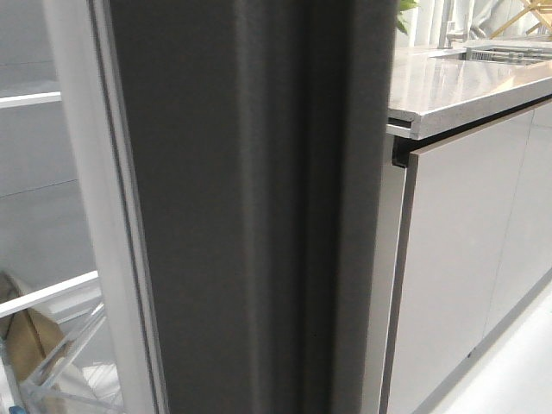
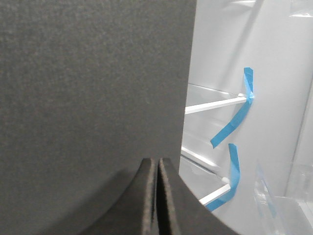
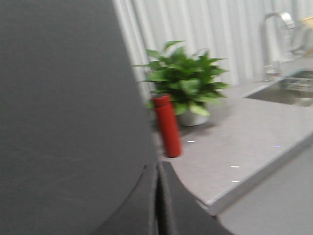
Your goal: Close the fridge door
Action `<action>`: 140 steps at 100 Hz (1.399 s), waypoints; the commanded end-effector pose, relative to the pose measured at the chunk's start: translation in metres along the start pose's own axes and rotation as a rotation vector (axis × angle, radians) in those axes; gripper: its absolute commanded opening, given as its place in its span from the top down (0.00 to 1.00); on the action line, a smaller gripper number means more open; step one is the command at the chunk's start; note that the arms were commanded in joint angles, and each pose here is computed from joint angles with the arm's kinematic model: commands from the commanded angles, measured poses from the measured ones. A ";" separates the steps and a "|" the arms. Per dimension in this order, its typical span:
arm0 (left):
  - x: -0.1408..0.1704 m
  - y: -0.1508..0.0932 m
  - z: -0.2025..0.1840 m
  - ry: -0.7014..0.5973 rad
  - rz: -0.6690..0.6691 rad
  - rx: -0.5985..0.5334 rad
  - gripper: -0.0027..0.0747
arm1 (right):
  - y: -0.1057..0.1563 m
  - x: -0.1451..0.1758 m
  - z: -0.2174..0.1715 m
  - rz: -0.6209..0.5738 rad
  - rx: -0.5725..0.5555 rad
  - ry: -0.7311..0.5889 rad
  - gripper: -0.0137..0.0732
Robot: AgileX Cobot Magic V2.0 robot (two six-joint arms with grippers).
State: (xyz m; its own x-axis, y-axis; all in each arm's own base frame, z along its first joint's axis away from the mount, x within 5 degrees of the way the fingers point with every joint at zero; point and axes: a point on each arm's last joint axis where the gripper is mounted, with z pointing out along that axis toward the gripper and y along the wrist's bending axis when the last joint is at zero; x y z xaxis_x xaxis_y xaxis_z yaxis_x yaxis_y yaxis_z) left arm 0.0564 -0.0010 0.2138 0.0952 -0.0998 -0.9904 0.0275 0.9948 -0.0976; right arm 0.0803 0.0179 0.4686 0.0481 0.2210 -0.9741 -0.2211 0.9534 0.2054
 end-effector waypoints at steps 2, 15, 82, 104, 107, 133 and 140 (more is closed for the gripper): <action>0.004 0.000 0.002 -0.029 -0.006 0.007 0.99 | 0.009 -0.019 -0.001 0.036 -0.093 -0.123 0.93; 0.004 0.000 0.002 -0.029 -0.006 0.007 0.99 | 0.019 -0.018 -0.003 0.059 -0.219 -0.108 0.93; 0.004 0.000 0.002 -0.029 -0.006 0.007 0.99 | 0.051 -0.006 0.023 0.130 -0.472 -0.024 0.93; 0.004 0.000 0.002 -0.029 -0.006 0.007 0.99 | 0.060 -0.007 0.039 0.154 -0.485 0.004 0.93; 0.004 0.000 0.002 -0.029 -0.006 0.007 0.99 | 0.062 -0.008 0.040 0.155 -0.494 0.007 0.93; 0.004 0.000 0.002 -0.029 -0.006 0.007 0.99 | 0.080 -0.016 0.044 0.155 -0.592 0.016 0.93; 0.004 0.000 0.002 -0.029 -0.006 0.007 0.99 | 0.086 -0.016 0.044 0.160 -0.624 0.025 0.93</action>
State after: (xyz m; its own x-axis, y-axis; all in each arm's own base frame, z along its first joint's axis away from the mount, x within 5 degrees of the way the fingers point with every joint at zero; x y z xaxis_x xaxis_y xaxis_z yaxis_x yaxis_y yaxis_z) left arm 0.0564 -0.0010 0.2138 0.0952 -0.0998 -0.9904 0.0275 0.9948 -0.0976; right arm 0.1077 0.1063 0.4863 -0.1305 0.2638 -0.9557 -0.7213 0.6361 0.2741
